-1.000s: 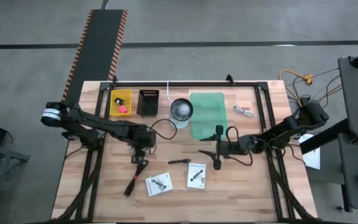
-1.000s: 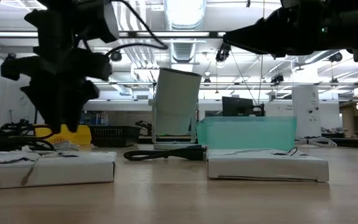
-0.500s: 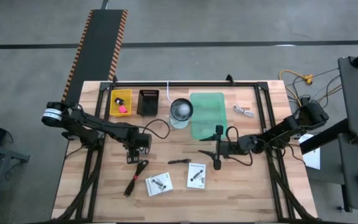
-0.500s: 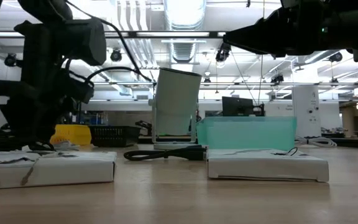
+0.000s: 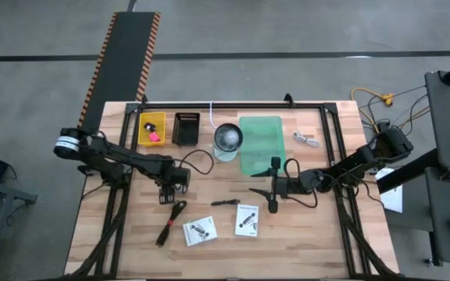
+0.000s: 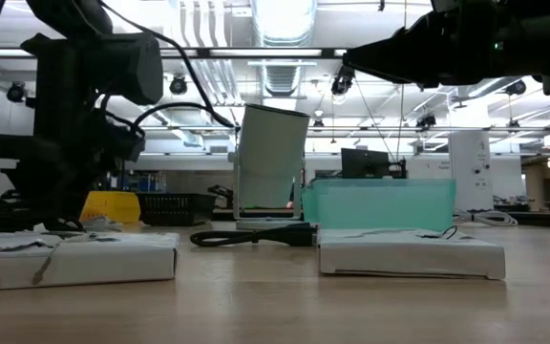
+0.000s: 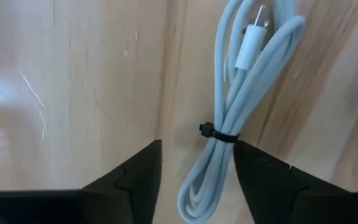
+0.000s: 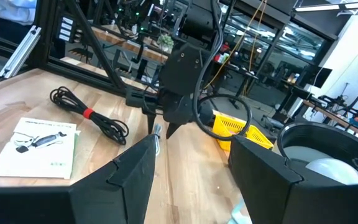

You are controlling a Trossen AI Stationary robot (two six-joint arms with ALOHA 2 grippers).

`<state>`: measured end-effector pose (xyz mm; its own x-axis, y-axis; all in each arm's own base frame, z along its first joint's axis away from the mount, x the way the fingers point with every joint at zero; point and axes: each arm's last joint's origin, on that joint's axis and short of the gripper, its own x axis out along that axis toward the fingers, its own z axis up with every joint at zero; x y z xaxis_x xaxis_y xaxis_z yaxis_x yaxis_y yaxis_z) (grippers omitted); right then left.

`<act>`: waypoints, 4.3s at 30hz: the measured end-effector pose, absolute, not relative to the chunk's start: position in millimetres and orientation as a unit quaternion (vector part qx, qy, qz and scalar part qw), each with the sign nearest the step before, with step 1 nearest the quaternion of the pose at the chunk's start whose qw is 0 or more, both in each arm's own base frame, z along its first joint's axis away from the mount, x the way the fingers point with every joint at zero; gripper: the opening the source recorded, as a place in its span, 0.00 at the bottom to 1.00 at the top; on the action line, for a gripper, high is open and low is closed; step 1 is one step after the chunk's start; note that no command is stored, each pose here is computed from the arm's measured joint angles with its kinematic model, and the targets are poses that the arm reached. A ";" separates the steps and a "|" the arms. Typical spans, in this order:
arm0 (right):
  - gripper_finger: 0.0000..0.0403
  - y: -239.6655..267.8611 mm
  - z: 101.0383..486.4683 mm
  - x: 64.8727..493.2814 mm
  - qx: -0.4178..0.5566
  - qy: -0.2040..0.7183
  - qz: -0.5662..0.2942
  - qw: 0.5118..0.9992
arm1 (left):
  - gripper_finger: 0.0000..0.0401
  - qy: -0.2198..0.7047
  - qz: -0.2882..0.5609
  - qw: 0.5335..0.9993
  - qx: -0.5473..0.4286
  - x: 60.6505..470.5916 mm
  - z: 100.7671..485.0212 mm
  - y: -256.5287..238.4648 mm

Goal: Pick and place items into bin
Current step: Put the left white charger cable into the green bin

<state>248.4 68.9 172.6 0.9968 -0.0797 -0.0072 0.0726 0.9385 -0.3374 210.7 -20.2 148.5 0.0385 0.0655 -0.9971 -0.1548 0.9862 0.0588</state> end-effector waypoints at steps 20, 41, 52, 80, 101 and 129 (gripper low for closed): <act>0.48 68.9 172.5 248.4 -0.171 0.011 -0.039 0.984 | 0.04 0.666 0.050 0.744 -0.036 210.8 167.0 -21.0; 0.48 68.9 176.0 248.4 -0.140 -0.007 -0.041 0.989 | 0.04 0.200 -0.028 0.979 -0.003 228.0 207.9 -22.9; 0.48 70.5 181.9 253.5 -0.135 -0.015 -0.043 0.990 | 0.04 0.115 -0.035 0.992 0.047 270.4 190.5 -27.3; 0.48 70.6 180.9 253.6 -0.124 -0.011 -0.041 0.991 | 0.04 0.079 -0.021 0.986 0.143 358.8 191.5 -35.4; 0.45 72.2 183.9 258.8 -0.125 -0.001 -0.040 0.991 | 0.04 0.070 -0.023 0.987 0.143 358.5 195.4 -35.7; 0.11 69.8 182.0 260.1 -0.146 0.024 -0.091 0.985 | 0.34 0.102 -0.025 0.984 0.142 355.6 193.7 -35.0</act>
